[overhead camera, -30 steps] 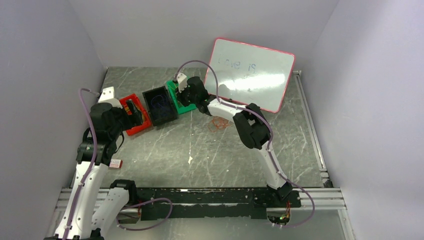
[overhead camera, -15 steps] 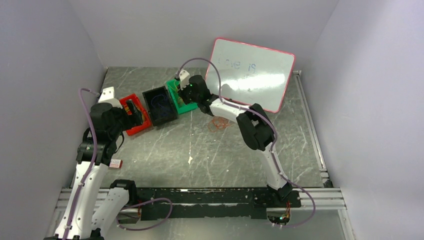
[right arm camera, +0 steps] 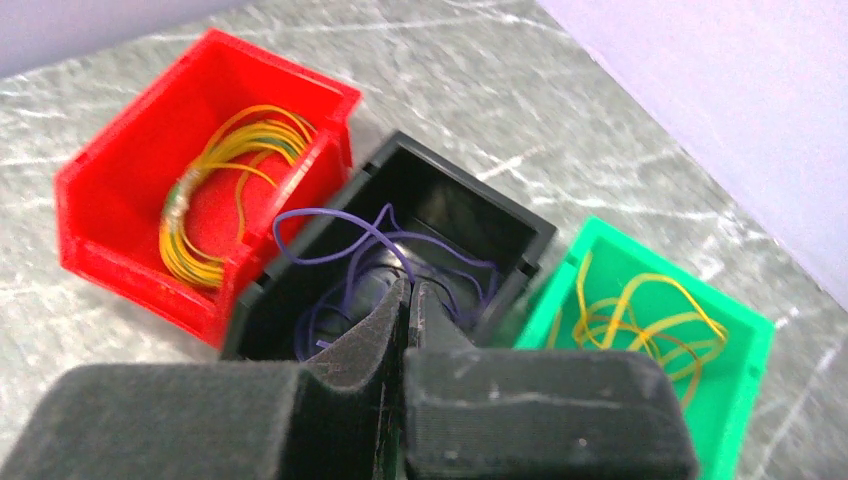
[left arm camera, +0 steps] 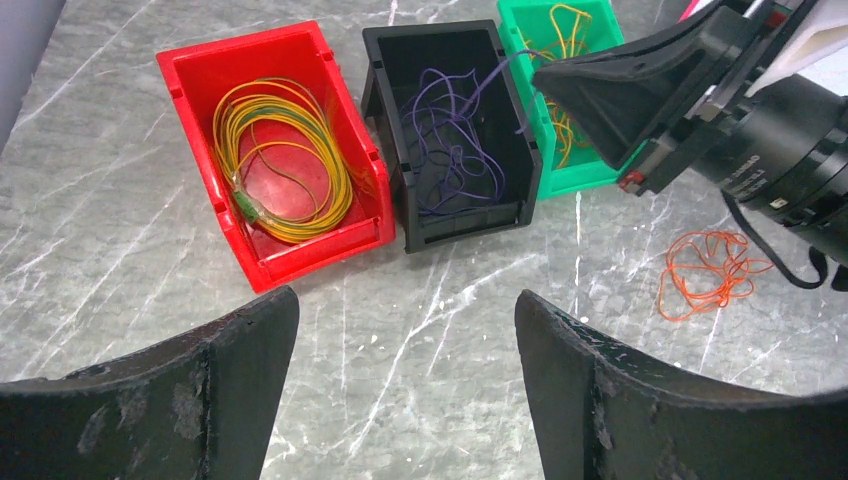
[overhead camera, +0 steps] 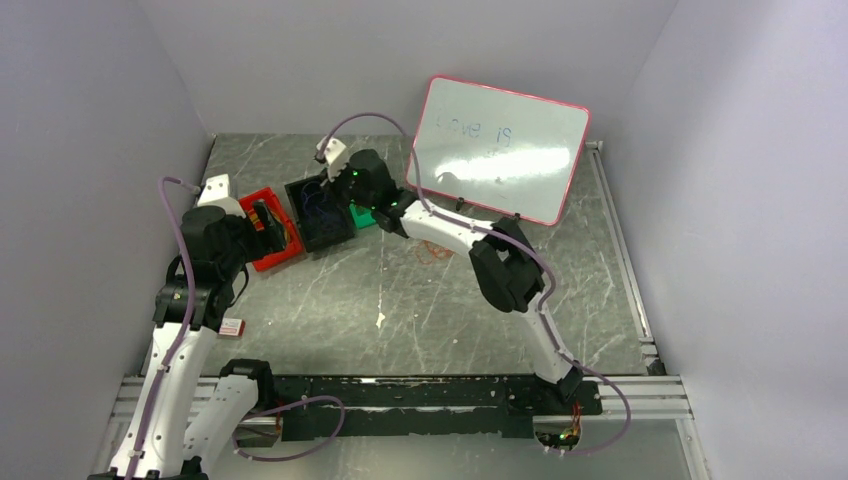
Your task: Untangle the cables
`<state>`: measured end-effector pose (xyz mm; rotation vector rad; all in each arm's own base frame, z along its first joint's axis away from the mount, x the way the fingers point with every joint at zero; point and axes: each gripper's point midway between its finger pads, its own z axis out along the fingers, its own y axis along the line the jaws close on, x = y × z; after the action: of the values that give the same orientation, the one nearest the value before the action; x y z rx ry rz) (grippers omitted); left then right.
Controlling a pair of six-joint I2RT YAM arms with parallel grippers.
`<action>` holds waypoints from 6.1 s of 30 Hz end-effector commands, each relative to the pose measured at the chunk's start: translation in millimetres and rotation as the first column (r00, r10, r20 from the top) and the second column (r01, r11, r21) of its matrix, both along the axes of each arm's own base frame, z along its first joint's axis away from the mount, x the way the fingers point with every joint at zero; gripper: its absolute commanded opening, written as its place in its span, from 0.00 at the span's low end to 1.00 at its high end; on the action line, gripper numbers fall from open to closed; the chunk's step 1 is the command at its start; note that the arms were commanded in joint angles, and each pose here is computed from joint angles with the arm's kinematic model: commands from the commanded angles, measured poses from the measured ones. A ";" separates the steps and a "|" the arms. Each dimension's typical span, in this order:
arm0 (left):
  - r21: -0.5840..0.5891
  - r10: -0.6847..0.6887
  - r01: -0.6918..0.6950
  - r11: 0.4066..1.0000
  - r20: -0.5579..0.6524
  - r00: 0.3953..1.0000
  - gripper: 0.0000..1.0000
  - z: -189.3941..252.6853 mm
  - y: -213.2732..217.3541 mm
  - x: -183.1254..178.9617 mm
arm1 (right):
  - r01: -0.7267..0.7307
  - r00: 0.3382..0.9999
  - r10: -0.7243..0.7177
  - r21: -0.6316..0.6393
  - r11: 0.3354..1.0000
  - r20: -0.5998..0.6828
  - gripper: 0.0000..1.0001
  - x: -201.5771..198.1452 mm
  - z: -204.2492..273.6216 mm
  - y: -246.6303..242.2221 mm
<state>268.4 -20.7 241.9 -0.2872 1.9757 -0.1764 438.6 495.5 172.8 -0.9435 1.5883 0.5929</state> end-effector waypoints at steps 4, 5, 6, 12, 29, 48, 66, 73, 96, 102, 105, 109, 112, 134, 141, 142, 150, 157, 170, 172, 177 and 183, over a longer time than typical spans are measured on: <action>0.004 -0.016 0.016 1.000 -0.001 1.000 0.84 0.0 -2.0 -4.0 | -0.016 1.000 0.015 -0.034 0.999 -0.018 0.00 -4.9 -27.8 28.8; 0.006 -0.016 0.016 1.000 0.000 1.000 0.84 0.1 -1.7 -4.4 | -0.018 1.000 0.017 -0.037 0.999 -0.023 0.00 -5.4 -31.7 31.3; 0.006 -0.015 0.015 1.000 0.001 1.000 0.84 -0.2 -1.6 -4.9 | -0.016 1.000 0.015 -0.042 0.999 -0.028 0.00 -5.1 -35.9 33.4; 0.009 -0.013 0.013 1.000 0.000 1.000 0.84 -0.3 -0.9 -5.4 | 0.056 0.997 -0.061 -0.092 0.994 -0.051 0.00 5.0 -62.6 32.5; 0.010 -0.020 0.020 1.000 -0.006 1.000 0.84 -2.2 -2.0 -2.6 | 0.213 0.971 -0.232 -0.225 0.951 -0.063 0.00 11.8 -104.3 24.4; 0.006 -0.021 0.022 1.000 -0.011 1.000 0.84 -4.2 -2.7 -2.2 | 0.208 0.978 -0.207 -0.135 0.969 0.021 0.34 -4.8 -37.2 28.9; -0.014 -0.041 0.040 0.999 -0.011 0.999 0.84 -6.4 -8.0 0.9 | 0.172 0.984 -0.176 -0.191 0.966 -0.005 0.50 -33.1 -28.5 -3.5; -0.018 -0.032 0.032 0.999 -0.010 0.999 0.84 -5.9 -7.2 -0.1 | 0.176 0.981 -0.187 -0.166 0.970 -0.055 0.47 -32.6 -23.0 4.1; -0.128 -0.075 0.070 0.989 -0.038 0.996 0.97 -17.8 -28.3 37.5 | 0.709 0.577 -0.702 -0.171 0.684 -0.416 0.53 -69.9 -20.3 -294.8; -0.137 -0.064 0.056 0.989 -0.054 0.996 1.00 -21.0 -28.2 44.1 | 0.648 0.584 -0.666 -0.228 0.727 -0.464 0.64 -75.1 -36.0 -289.5; -0.135 -0.054 0.046 0.990 -0.058 0.997 1.00 -20.4 -26.7 44.5 | 0.626 0.584 -0.638 -0.223 0.748 -0.502 0.66 -75.8 -45.3 -280.3; -0.134 -0.044 0.037 0.990 -0.054 0.998 1.00 -19.1 -25.0 42.8 | 0.608 0.561 -0.628 -0.246 0.755 -0.540 0.66 -77.0 -63.9 -272.5; -0.136 -0.053 0.046 0.990 -0.050 0.997 1.00 -19.4 -26.4 41.9 | 0.606 0.553 -0.625 -0.248 0.756 -0.551 0.62 -74.0 -74.7 -268.7; -0.138 -0.082 0.071 0.988 -0.072 0.994 0.98 -25.5 -30.3 38.3 | 0.600 0.558 -0.646 -0.284 0.748 -0.521 0.04 -55.7 -110.0 -263.1; -0.064 -0.104 0.104 0.993 -0.009 0.994 0.98 -7.3 -25.6 41.0 | 0.639 0.623 -0.650 -0.197 0.744 -0.436 0.00 -56.1 -42.7 -276.5; -0.047 -0.111 0.111 0.993 0.009 0.994 0.98 -2.0 -24.9 41.5 | 0.637 0.636 -0.644 -0.181 0.749 -0.424 0.00 -56.7 -31.0 -277.1; 0.053 -0.238 0.233 0.971 0.140 0.961 0.99 43.0 -35.2 44.1 | 0.566 0.750 -0.537 -0.047 0.823 -0.385 0.00 -63.3 50.2 -263.0; 0.078 -0.405 0.398 0.914 0.205 0.891 1.00 79.0 -61.7 36.2 | 0.430 0.853 -0.372 0.090 0.898 -0.367 0.00 -71.1 110.1 -226.1; 0.087 -0.761 0.788 0.610 0.343 0.551 1.00 110.0 -132.7 -10.7 | 0.140 0.918 -0.053 0.196 0.971 -0.394 0.00 -95.1 146.8 -148.3; 0.062 -0.786 0.824 0.563 0.347 0.512 1.00 110.3 -139.9 -15.1 | 0.130 0.919 -0.044 0.195 0.972 -0.391 0.00 -100.0 148.0 -143.8; 0.019 -0.819 0.879 0.477 0.372 0.437 0.97 109.2 -156.1 -25.4 | 0.129 0.917 -0.035 0.212 0.969 -0.397 0.00 -108.7 148.9 -138.2; -0.057 -0.823 0.867 0.494 0.289 0.488 0.78 83.8 -171.3 -13.0 | 0.086 0.924 0.015 0.246 0.966 -0.382 0.00 -120.6 158.5 -130.7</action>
<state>252.1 -180.4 333.5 0.6188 1.6646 -0.9893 329.9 361.0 304.6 -0.6074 1.8955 0.9255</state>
